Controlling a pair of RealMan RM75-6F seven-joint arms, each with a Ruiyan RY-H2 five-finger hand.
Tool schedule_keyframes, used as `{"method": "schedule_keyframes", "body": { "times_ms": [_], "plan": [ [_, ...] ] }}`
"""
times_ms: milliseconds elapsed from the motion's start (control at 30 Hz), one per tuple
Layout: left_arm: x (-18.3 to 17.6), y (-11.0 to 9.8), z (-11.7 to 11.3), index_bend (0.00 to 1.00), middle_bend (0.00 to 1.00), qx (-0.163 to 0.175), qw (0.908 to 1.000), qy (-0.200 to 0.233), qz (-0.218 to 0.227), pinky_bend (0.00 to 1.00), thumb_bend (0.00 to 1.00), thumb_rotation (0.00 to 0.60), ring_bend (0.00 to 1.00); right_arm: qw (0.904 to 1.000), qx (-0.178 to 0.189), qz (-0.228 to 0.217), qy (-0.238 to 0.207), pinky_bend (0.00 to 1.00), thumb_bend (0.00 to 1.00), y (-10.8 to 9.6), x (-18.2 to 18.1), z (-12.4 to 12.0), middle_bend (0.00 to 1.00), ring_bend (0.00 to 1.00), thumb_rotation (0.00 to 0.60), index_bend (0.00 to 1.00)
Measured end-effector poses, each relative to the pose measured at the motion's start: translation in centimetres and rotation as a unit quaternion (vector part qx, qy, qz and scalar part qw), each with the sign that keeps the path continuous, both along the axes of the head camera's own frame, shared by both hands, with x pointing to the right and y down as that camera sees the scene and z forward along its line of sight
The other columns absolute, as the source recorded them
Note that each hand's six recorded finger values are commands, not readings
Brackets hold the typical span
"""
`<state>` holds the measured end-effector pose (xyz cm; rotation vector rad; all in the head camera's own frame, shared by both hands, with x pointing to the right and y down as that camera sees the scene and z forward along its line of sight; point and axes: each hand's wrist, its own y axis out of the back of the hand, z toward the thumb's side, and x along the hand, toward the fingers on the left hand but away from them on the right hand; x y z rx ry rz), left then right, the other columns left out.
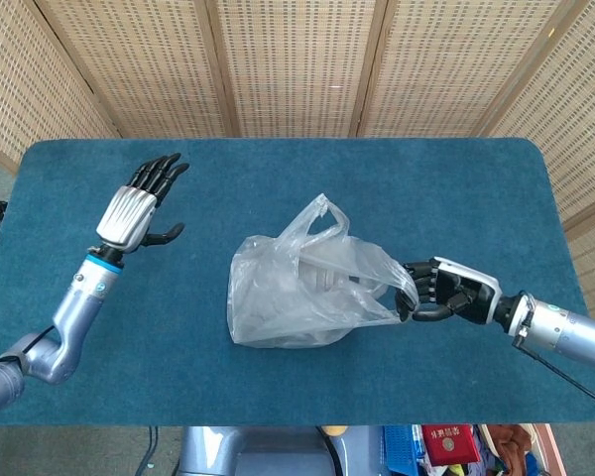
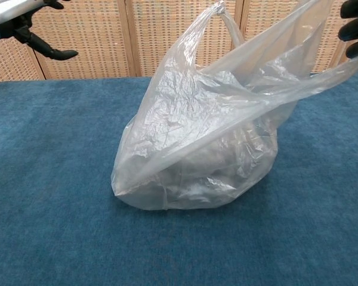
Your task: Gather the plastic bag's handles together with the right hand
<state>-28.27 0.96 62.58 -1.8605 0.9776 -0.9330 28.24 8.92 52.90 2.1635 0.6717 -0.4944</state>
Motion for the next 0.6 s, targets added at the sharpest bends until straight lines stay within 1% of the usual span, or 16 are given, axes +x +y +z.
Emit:
{"method": "schedule_keyframes", "body": {
  "times_ms": [133,233,333,433,533,600],
  "plan": [
    [2.7,-0.2,-0.4,0.04,0.00,0.001,0.9999,0.002,0.011,0.07,0.31,0.600,0.00,1.0000,-0.002,-0.008,0.001,0.48,0.00,0.2,0.4,0.1,0.65,0.50,0.600,0.53],
    [4.2,-0.3,-1.0,0.03,0.00,0.026,0.9994,-0.002,0.022,0.07,0.30,0.600,0.00,0.9999,-0.003,-0.011,0.005,0.47,0.00,0.2,0.6,0.3,0.65,0.50,0.600,0.53],
    [5.5,-0.5,-2.2,0.01,0.00,0.067,0.9971,0.004,0.037,0.08,0.29,0.600,0.00,0.9999,-0.003,-0.014,0.009,0.47,0.00,0.2,0.7,0.5,0.65,0.50,0.600,0.52],
    [6.9,-0.7,-3.4,0.00,0.00,0.115,0.9913,0.006,0.064,0.11,0.29,0.600,0.00,0.9997,-0.004,-0.019,0.012,0.47,0.00,0.3,0.5,0.7,0.65,0.49,0.600,0.52],
    [8.0,-0.8,-4.2,0.00,0.00,0.162,0.9816,-0.009,0.101,0.12,0.29,0.600,0.00,0.9996,-0.005,-0.024,0.012,0.47,0.00,0.4,0.1,0.8,0.65,0.49,0.600,0.52],
    [8.6,-0.8,-4.4,0.00,0.00,0.194,0.9725,-0.025,0.126,0.13,0.29,0.600,0.00,0.9996,-0.006,-0.025,0.011,0.48,0.00,0.4,-0.3,0.9,0.65,0.49,0.600,0.52]
  ]
}}
